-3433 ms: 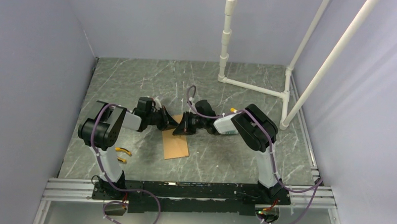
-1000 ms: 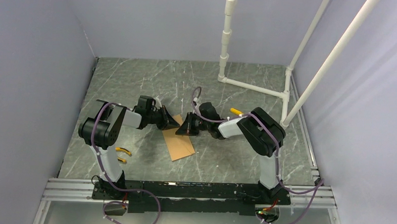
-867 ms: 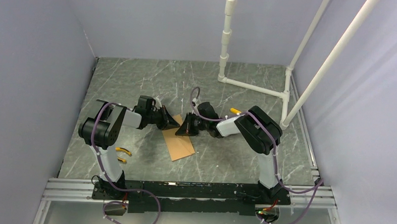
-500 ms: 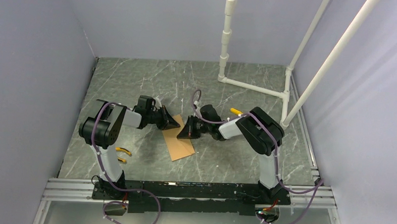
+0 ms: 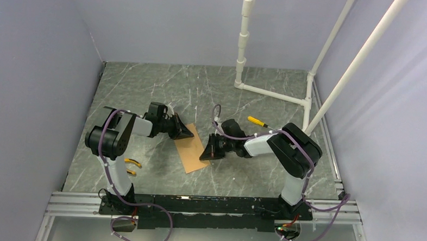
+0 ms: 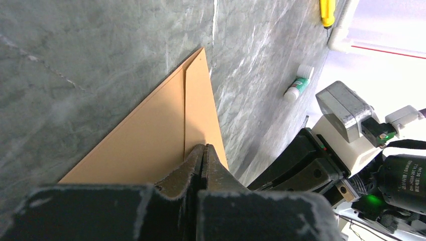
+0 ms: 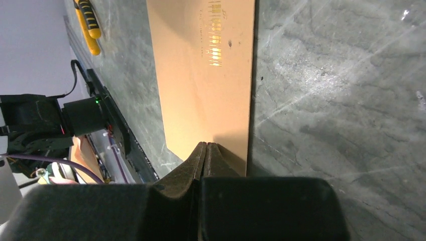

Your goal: Place the letter into the envelope and seal it

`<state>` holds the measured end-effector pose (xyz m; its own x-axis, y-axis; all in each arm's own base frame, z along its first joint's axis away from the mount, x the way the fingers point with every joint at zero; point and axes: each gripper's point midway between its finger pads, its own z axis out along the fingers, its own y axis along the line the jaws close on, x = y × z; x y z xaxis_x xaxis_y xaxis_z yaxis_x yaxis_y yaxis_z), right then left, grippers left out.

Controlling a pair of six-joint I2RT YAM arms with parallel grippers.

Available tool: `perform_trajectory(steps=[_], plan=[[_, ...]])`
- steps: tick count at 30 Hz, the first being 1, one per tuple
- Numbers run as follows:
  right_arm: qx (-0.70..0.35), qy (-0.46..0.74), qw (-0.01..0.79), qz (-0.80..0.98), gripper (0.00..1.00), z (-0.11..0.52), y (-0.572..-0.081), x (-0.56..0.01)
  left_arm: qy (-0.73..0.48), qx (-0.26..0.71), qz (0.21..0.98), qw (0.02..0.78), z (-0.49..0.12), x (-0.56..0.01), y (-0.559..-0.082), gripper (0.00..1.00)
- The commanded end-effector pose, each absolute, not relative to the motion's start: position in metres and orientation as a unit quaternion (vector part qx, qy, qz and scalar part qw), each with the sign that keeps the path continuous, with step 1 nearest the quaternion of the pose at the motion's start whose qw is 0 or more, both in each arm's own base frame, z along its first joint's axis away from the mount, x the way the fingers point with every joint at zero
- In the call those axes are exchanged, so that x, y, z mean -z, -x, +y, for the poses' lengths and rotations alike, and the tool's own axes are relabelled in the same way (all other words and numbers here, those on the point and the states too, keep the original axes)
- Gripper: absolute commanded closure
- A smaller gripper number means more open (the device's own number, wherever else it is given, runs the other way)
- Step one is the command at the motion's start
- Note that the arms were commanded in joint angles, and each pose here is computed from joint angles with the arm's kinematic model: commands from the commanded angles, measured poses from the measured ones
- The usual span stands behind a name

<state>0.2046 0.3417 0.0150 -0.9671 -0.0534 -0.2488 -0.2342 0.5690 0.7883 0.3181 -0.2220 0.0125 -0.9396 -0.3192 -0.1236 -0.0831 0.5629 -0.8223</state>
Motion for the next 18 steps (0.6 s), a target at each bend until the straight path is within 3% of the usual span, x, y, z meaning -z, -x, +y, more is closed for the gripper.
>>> perform_trajectory(steps=[1,6,10,18], plan=[[-0.392,0.086,0.11,0.909,1.0,0.326,-0.211,-0.001,0.154,0.307,0.936,0.071,-0.178,0.06,-0.276,0.98],[-0.409,0.112,0.195,0.885,0.99,0.35,-0.243,-0.048,0.138,0.338,0.928,0.079,-0.187,0.038,-0.281,0.98],[-0.367,0.127,0.292,0.874,0.96,0.352,-0.256,-0.091,0.116,0.39,0.906,0.113,-0.201,-0.015,-0.296,0.94],[-0.212,0.044,0.382,0.898,0.89,0.276,-0.271,-0.109,0.072,0.373,0.904,0.196,-0.195,-0.121,-0.31,0.63]])
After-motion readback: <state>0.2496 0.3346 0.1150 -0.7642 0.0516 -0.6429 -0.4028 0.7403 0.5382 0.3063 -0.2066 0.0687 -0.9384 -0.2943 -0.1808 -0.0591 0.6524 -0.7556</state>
